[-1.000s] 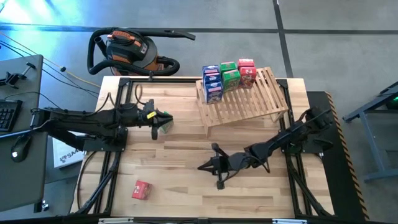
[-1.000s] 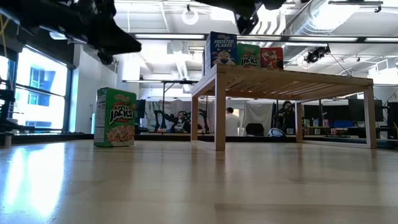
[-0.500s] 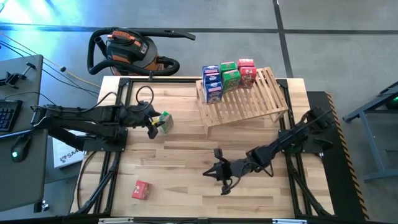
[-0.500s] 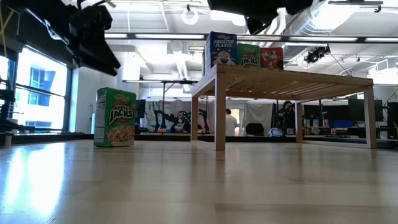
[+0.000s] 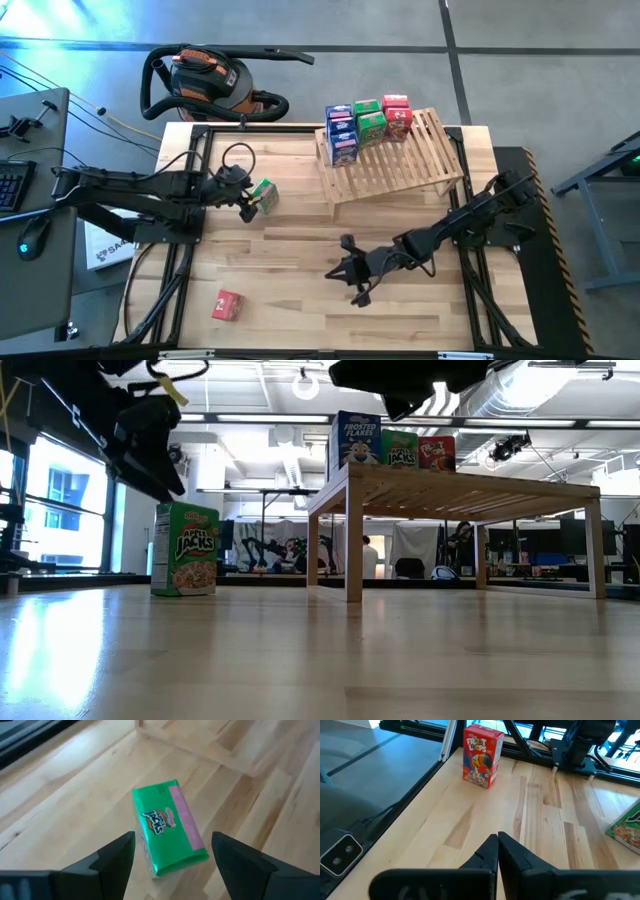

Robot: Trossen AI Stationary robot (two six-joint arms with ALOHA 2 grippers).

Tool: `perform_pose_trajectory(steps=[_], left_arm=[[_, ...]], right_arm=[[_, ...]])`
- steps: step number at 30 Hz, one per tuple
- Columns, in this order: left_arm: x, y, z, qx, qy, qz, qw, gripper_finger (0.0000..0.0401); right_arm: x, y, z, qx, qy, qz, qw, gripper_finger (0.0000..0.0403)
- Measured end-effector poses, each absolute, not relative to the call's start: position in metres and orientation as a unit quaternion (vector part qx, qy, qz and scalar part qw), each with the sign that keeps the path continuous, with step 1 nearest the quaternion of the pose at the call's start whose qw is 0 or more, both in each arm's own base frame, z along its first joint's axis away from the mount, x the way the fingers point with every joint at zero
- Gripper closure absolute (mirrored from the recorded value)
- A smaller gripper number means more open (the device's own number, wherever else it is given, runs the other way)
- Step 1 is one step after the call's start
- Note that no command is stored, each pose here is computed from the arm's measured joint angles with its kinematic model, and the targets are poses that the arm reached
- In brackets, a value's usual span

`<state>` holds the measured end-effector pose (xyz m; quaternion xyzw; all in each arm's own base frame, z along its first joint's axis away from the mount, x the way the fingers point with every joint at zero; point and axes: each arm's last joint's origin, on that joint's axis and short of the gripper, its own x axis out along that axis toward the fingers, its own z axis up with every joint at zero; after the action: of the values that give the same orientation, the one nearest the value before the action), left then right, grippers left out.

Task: Stack cereal on shelf
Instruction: Put the green cereal box on the shelf aligned with the other green cereal boxes

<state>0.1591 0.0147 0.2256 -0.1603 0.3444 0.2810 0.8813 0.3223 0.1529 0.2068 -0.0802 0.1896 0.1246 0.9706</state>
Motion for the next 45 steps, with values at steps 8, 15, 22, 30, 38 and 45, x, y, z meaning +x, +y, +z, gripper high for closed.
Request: perform_pose_trajectory(steps=[8,15,22,30,38,45], left_arm=[[0.168,0.014,0.214,-0.152,0.387,0.274,0.867,0.0145],[0.173,0.015,0.206,-0.138,0.406,0.29,0.856,0.0146],[0.18,0.015,0.203,-0.121,0.41,0.276,0.861,0.0188],[0.185,0.012,0.208,-0.118,0.391,0.222,0.885,0.0266],[0.202,-0.008,0.232,-0.111,0.319,0.123,0.933,0.0276],[0.225,-0.037,0.26,-0.064,0.279,0.049,0.957,0.0276]], right_arm=[[0.323,0.151,0.206,-0.07,0.195,0.111,0.972,0.0403],[0.323,0.149,0.206,-0.07,0.198,0.11,0.972,0.0403],[0.32,0.147,0.212,-0.07,0.201,0.109,0.971,0.0403],[0.292,0.136,0.253,-0.03,0.205,0.092,0.974,0.0402],[0.284,0.111,0.267,-0.015,0.218,0.046,0.975,0.0334],[0.298,0.093,0.273,0.015,0.17,0.027,0.985,0.0185]])
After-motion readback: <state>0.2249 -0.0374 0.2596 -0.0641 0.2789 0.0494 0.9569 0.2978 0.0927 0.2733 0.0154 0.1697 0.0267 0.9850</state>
